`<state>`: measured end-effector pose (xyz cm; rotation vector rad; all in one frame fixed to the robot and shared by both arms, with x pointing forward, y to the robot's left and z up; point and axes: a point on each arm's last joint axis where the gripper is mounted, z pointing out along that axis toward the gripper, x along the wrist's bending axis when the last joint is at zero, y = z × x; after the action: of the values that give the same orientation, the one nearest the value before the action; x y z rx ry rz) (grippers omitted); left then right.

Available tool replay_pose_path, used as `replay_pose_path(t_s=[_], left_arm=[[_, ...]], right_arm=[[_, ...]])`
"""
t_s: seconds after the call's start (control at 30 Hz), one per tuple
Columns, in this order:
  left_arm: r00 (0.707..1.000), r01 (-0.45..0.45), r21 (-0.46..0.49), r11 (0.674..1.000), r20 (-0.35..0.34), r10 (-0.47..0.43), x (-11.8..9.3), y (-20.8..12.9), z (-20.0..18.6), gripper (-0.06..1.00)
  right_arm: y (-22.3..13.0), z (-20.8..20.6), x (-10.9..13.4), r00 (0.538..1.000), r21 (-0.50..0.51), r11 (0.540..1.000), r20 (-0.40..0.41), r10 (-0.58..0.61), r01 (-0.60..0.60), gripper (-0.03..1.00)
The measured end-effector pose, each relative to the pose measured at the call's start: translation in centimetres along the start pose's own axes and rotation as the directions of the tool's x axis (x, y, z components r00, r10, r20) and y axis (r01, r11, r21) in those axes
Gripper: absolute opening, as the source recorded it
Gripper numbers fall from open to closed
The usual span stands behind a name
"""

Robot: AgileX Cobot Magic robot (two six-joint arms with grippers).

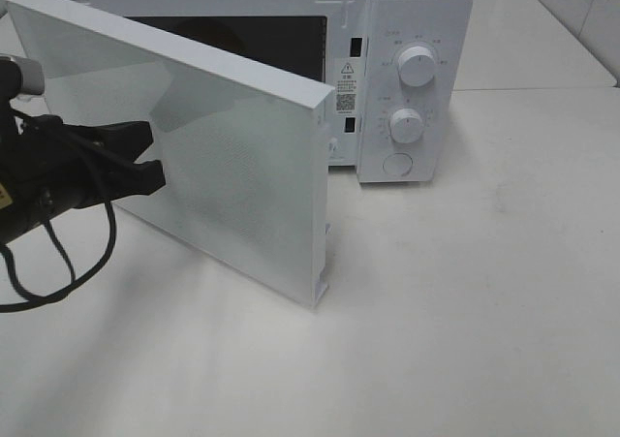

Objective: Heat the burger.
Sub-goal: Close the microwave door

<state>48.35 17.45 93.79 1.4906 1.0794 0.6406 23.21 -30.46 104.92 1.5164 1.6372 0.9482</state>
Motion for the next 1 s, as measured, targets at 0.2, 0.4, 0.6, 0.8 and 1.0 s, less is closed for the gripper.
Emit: replay_pose_path(t_s=[0.2,0.4,0.6,0.8,1.0], left_arm=[[1.000,-0.015,0.007,1.000,0.003,0.015,-1.6,0.6,2.6,0.00],[1.000,-0.027,0.014,1.000,0.015,0.026,-2.9,0.9,4.9,0.00],[0.999,-0.028,0.016,0.999,0.035,0.027,-4.0,1.3,7.0,0.00],[1.000,-0.005,0.026,1.000,0.019,0.005,-4.3,1.7,9.6,0.00],[1.000,0.003,0.028,1.000,0.016,-0.004,-4.5,1.9,11.0,0.00]], right_arm=[[0.0,0.0,0.0,1.000,0.000,1.000,0.000,0.000,0.000,0.74],[0.0,0.0,0.0,1.000,0.000,1.000,0.000,0.000,0.000,0.74],[0.0,0.0,0.0,1.000,0.000,1.000,0.000,0.000,0.000,0.74],[0.0,0.0,0.0,1.000,0.000,1.000,0.000,0.000,0.000,0.74],[0.0,0.0,0.0,1.000,0.000,1.000,0.000,0.000,0.000,0.74]])
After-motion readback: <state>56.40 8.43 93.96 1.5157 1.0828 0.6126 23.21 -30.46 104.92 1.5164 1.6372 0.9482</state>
